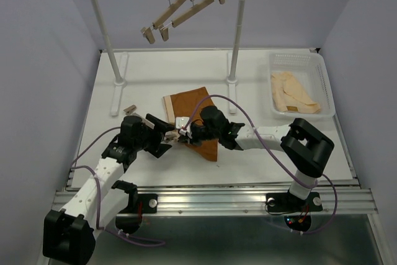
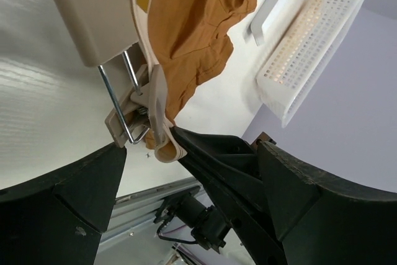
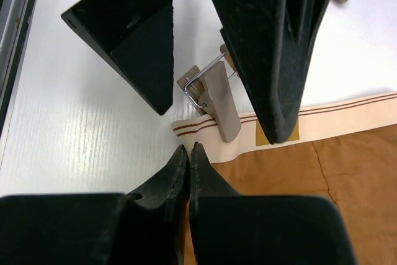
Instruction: Clip the underwear to the hanger
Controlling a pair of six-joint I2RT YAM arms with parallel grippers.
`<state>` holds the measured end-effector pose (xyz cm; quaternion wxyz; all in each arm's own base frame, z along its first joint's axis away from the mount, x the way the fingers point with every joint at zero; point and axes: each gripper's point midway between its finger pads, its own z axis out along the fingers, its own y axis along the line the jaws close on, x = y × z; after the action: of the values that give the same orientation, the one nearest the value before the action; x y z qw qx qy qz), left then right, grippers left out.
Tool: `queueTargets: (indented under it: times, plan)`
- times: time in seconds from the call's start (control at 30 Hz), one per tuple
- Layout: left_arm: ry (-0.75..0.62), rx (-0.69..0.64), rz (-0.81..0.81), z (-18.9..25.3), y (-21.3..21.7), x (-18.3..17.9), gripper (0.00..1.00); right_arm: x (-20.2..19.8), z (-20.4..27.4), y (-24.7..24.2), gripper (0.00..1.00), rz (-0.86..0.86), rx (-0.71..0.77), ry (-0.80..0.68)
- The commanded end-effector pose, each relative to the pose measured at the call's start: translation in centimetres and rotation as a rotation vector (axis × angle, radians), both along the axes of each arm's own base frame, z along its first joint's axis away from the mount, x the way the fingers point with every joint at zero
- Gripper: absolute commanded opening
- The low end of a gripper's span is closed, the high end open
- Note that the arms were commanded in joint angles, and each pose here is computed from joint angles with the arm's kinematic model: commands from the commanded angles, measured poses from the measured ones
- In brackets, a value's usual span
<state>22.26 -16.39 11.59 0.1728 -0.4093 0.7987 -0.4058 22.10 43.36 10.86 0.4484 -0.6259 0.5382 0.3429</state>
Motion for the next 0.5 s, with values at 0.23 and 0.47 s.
queueTargets:
  times: [0.23, 0.47]
  plan:
    - [0.044, 0.145, 0.165, -0.5, 4.0, -1.5, 0.99, -2.6, 0.7, -1.4, 0.01, 0.111, -0.043, -0.025]
    - [0.056, 0.14, 0.291, -2.2, 5.9, -1.7, 0.99, -2.6, 3.2, -1.2, 0.01, 0.106, -0.007, -0.035]
